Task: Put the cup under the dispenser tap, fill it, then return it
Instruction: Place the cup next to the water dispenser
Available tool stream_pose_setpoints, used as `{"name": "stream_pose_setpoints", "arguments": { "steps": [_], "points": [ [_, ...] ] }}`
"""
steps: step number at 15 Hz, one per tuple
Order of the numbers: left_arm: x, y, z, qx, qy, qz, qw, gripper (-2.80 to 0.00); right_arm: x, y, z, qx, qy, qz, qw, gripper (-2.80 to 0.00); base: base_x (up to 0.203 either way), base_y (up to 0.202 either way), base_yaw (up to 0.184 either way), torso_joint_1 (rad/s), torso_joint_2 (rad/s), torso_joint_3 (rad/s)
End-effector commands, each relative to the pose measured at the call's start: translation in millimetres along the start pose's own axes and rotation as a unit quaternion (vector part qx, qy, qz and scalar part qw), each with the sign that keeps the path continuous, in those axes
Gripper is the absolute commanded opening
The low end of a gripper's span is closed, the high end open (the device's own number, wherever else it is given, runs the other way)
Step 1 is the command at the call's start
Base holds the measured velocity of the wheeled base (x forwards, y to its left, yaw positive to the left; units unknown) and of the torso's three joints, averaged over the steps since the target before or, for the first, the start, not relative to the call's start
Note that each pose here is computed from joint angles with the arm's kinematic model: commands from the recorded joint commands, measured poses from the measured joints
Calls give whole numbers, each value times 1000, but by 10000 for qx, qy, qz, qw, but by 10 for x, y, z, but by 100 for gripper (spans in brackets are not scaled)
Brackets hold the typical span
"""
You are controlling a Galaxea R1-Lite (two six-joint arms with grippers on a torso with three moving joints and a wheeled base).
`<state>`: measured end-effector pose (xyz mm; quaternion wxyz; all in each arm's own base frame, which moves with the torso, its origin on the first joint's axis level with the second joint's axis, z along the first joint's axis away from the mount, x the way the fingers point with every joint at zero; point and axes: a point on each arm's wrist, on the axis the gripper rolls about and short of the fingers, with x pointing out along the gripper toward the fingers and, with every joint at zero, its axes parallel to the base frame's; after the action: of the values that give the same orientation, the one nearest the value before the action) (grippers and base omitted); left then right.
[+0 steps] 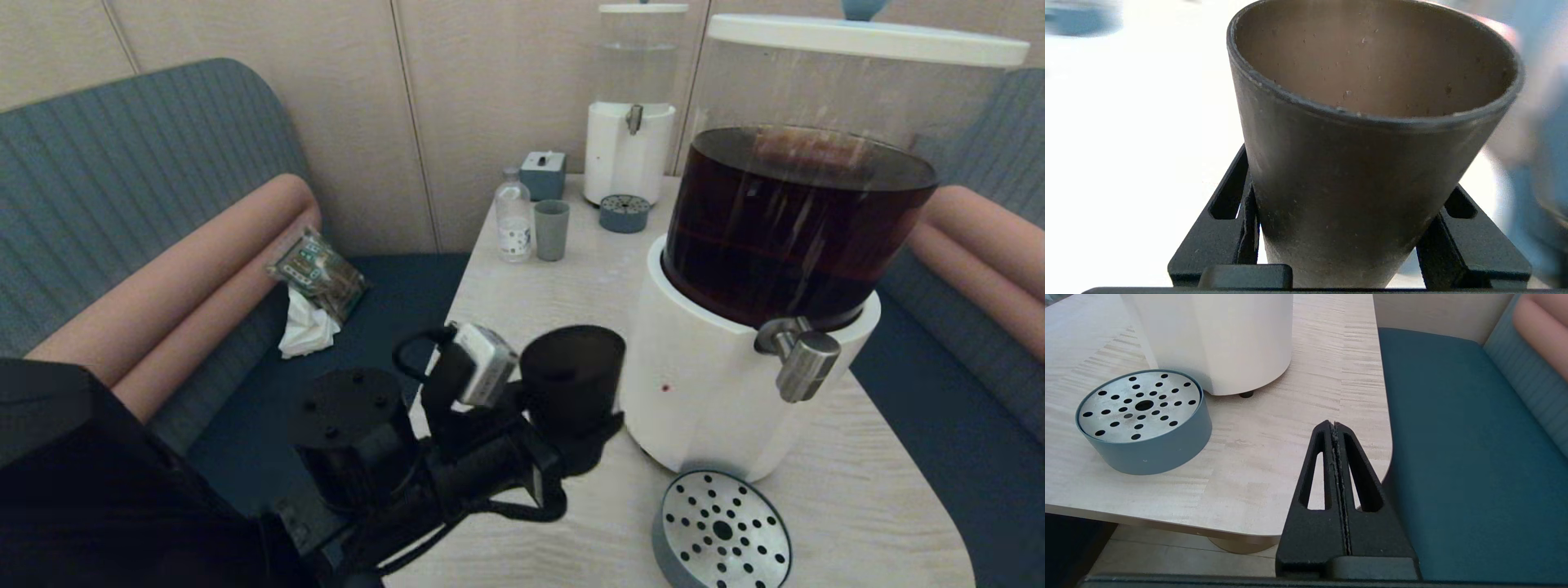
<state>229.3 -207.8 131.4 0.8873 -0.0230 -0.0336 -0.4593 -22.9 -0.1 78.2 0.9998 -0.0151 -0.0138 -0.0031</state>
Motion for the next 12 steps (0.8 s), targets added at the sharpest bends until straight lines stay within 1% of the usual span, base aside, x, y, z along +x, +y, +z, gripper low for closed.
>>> {"name": "stream_pose_setpoints", "arguments": {
  "steps": [1,4,6,9,12],
  "points": [
    [-49,252,81,98,-174,405,9990,-280,6,1,-25,-3,39,0,10000,-280,0,0,0,0,0,0],
    [31,617,105,242,-365,839,9955,-280,6,1,-25,-3,39,0,10000,-280,0,0,0,0,0,0],
    [131,812,46,291,-468,1020,9933,-280,6,1,-25,-3,39,0,10000,-280,0,0,0,0,0,0],
    [287,1045,-223,271,-349,1193,9919,-280,6,1,-25,-3,39,0,10000,-280,0,0,0,0,0,0],
    [399,1155,-623,120,23,1244,9922,-280,6,1,-25,-3,39,0,10000,-280,0,0,0,0,0,0]
  ]
}}
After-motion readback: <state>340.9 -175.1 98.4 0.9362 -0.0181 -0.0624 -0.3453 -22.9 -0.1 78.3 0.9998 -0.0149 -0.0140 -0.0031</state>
